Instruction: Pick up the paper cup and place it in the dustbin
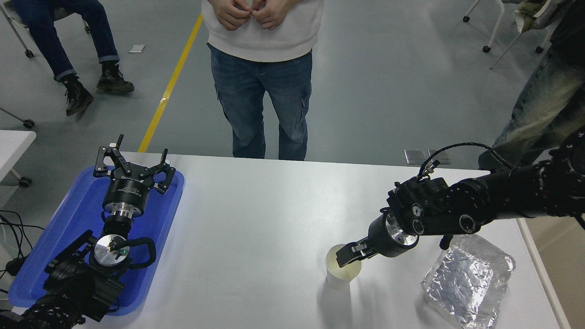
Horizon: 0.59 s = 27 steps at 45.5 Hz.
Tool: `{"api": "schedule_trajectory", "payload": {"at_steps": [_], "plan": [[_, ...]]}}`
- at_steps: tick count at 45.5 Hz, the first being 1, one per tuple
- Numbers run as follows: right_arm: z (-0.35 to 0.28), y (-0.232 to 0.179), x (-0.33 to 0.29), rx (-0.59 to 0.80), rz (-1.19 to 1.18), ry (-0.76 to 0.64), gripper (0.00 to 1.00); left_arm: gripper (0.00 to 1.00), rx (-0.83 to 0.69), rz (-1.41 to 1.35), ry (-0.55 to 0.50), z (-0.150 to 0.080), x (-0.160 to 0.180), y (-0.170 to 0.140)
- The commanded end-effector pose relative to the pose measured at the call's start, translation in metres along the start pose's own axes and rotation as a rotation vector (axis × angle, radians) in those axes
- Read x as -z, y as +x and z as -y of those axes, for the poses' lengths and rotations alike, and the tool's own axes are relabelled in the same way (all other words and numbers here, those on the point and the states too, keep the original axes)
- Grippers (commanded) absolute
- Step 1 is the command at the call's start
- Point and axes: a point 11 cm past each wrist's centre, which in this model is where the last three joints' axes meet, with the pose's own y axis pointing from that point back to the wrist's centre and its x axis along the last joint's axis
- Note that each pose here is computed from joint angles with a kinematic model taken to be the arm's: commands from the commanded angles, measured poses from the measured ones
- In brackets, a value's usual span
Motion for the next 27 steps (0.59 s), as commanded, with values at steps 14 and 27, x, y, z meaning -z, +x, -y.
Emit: {"api": "schedule_trajectory", "payload": {"at_steps": [14, 27], "plan": [[0.0067, 0.0008, -0.002, -0.031, -0.022, -0.007, 0.0, 1.0, 0.0, -0.001, 0.0, 0.0, 0.0003, -0.0001], [0.0069, 0.0004, -0.0018, -0.031, -0.027, -0.008, 0.0, 1.0, 0.0, 0.0, 0.001, -0.0001, 0.0006, -0.0001]]}}
